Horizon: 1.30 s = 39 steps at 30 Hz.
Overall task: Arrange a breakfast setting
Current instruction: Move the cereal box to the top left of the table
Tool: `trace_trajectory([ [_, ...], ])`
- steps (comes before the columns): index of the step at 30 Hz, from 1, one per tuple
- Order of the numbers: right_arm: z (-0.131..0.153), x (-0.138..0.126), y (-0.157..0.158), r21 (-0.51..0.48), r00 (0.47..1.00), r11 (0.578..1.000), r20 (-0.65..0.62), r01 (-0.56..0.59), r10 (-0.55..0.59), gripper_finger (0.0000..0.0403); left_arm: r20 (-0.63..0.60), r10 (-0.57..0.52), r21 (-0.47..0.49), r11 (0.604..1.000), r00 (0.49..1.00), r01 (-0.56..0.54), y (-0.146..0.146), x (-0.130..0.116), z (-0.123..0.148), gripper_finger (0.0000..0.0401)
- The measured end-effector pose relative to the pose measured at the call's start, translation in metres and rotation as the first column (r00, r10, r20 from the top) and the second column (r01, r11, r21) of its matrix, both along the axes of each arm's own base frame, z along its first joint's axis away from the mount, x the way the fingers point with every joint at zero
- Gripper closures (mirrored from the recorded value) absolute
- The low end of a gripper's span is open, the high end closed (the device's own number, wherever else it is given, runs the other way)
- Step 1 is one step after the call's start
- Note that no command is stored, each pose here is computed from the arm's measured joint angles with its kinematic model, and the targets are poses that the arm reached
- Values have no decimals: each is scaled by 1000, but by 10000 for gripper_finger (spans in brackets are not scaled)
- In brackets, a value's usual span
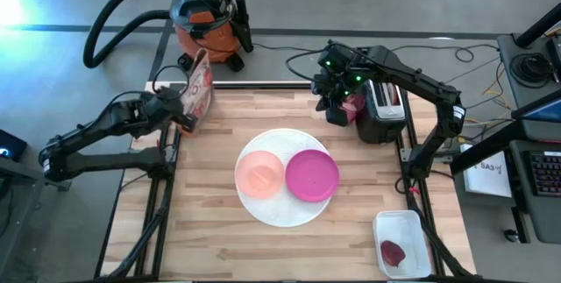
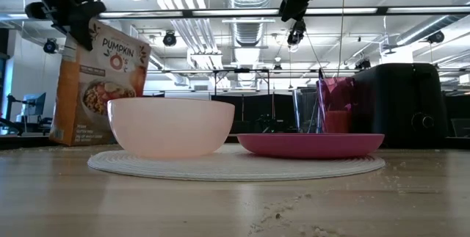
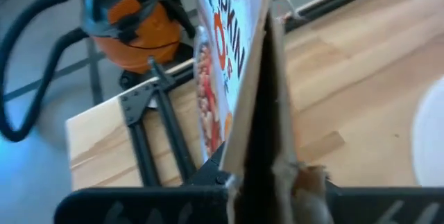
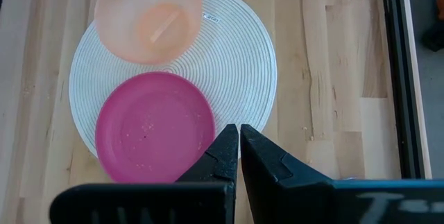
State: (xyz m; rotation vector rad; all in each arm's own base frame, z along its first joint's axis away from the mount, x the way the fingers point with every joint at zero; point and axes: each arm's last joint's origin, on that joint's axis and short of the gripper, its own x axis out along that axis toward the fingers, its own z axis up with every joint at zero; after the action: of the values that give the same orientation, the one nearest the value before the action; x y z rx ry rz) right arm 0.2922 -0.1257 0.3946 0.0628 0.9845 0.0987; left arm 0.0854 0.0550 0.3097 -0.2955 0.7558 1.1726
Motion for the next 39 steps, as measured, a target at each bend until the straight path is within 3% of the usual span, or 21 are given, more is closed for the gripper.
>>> trace_trajectory([
  [4, 0, 0, 0, -1, 1000, 1000, 1, 0, 0, 394, 51, 94, 26, 995, 994, -95, 1, -1, 1, 401],
  [18, 1, 2, -1, -9, 1000, 1000, 20, 0, 0, 394, 138, 181, -5, 983, 974, -182, 3, 3, 0, 395],
  [24, 1, 2, -1, -11, 1000, 1000, 24, 0, 0, 394, 162, 238, 53, 967, 958, -249, 5, 3, 1, 342],
  [31, 1, 2, -1, -11, 1000, 1000, 24, 0, 0, 394, 128, 205, 65, 975, 970, -214, 4, 3, 3, 257],
  [39, 2, 4, -2, -21, 999, 1000, 46, 1, 0, 394, 224, 148, 38, 986, 963, -160, -1, -5, 35, 242],
])
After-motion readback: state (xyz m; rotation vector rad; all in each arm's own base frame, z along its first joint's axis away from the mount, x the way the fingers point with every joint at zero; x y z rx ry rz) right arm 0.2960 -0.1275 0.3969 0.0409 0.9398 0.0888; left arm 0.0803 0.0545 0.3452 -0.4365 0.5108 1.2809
